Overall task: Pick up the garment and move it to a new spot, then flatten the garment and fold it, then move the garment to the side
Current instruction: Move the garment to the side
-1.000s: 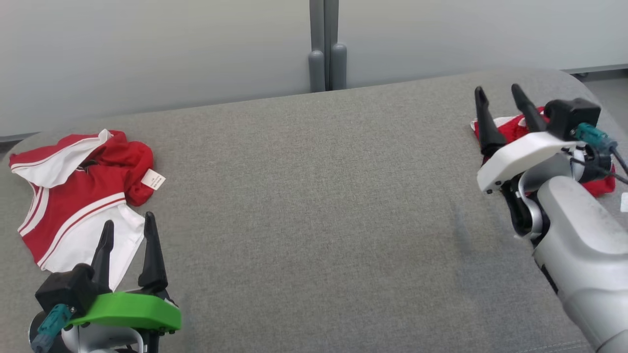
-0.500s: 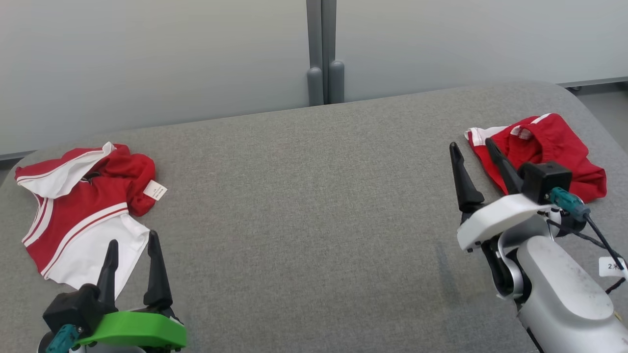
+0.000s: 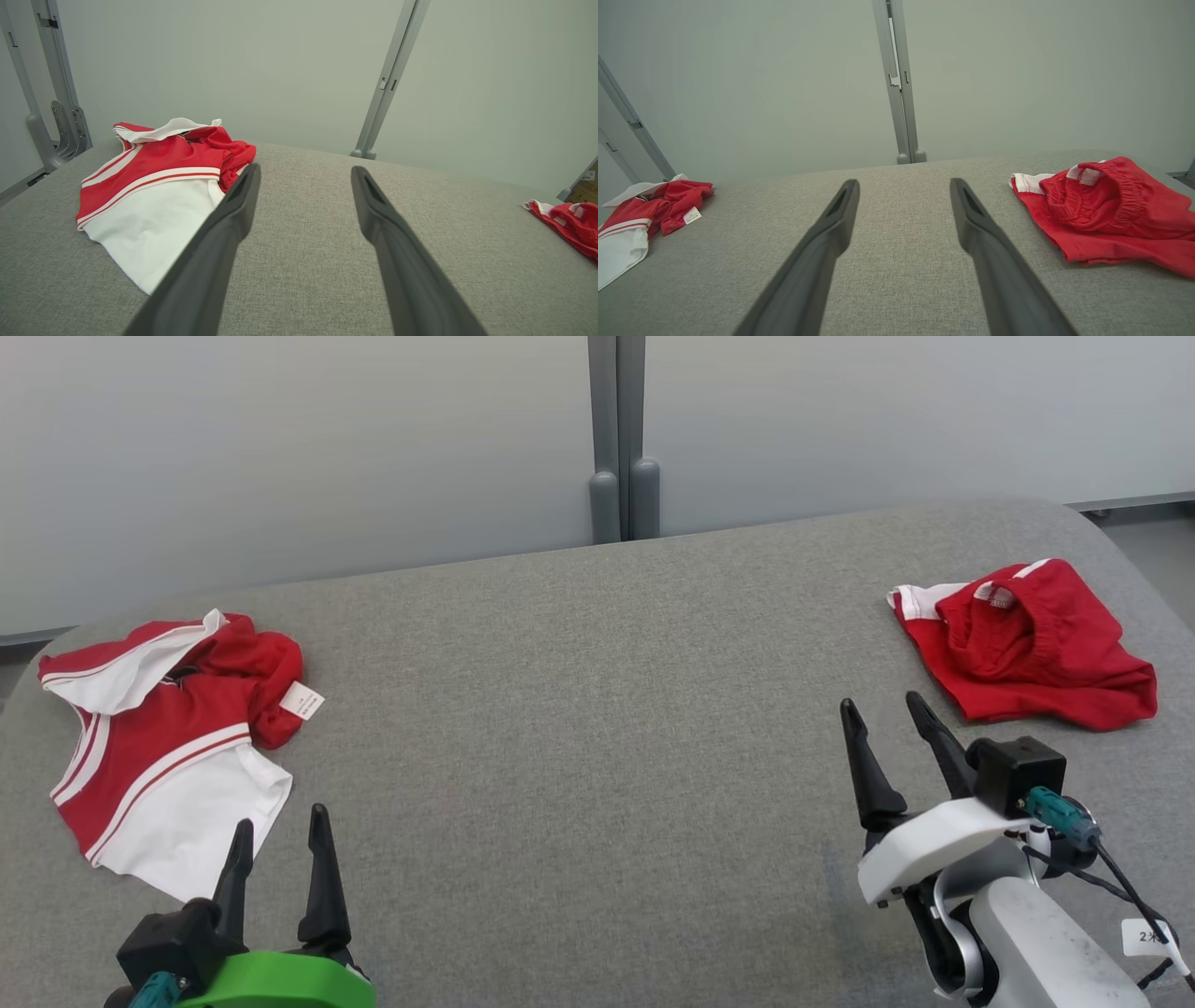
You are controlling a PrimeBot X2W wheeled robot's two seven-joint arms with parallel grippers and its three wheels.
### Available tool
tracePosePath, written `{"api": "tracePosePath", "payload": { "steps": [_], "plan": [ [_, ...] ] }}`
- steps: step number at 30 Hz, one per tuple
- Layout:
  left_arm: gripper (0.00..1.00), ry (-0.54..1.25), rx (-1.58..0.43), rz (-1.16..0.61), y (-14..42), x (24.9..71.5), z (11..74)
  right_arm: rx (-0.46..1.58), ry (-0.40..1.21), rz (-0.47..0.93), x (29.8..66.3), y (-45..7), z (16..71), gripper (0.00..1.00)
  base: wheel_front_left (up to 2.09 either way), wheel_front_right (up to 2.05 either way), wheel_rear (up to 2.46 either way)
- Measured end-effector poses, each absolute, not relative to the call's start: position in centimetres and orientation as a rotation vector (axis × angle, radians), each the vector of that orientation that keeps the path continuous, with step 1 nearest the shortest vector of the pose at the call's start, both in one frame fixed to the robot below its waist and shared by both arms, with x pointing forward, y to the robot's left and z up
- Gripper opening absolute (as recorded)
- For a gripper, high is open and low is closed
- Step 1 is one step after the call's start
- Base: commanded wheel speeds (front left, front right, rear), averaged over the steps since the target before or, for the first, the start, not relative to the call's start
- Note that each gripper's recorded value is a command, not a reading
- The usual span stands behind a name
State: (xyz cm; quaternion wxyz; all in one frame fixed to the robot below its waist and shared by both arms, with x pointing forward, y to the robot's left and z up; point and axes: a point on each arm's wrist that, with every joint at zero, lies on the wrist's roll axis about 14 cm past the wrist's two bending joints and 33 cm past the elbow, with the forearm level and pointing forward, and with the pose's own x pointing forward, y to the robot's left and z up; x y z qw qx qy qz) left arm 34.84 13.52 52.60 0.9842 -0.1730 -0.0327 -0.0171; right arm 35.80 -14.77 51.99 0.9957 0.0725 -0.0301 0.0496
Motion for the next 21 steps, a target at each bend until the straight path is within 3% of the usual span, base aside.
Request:
{"api": "tracePosePath", "payload": {
  "steps": [21],
  "plan": [
    [1.00,-0.046,-0.340,-0.024,13.7,33.9,51.6,0.152,-0.069,0.074,33.7,-14.6,51.6,1.00,0.00,0.00,0.00]
  ]
}}
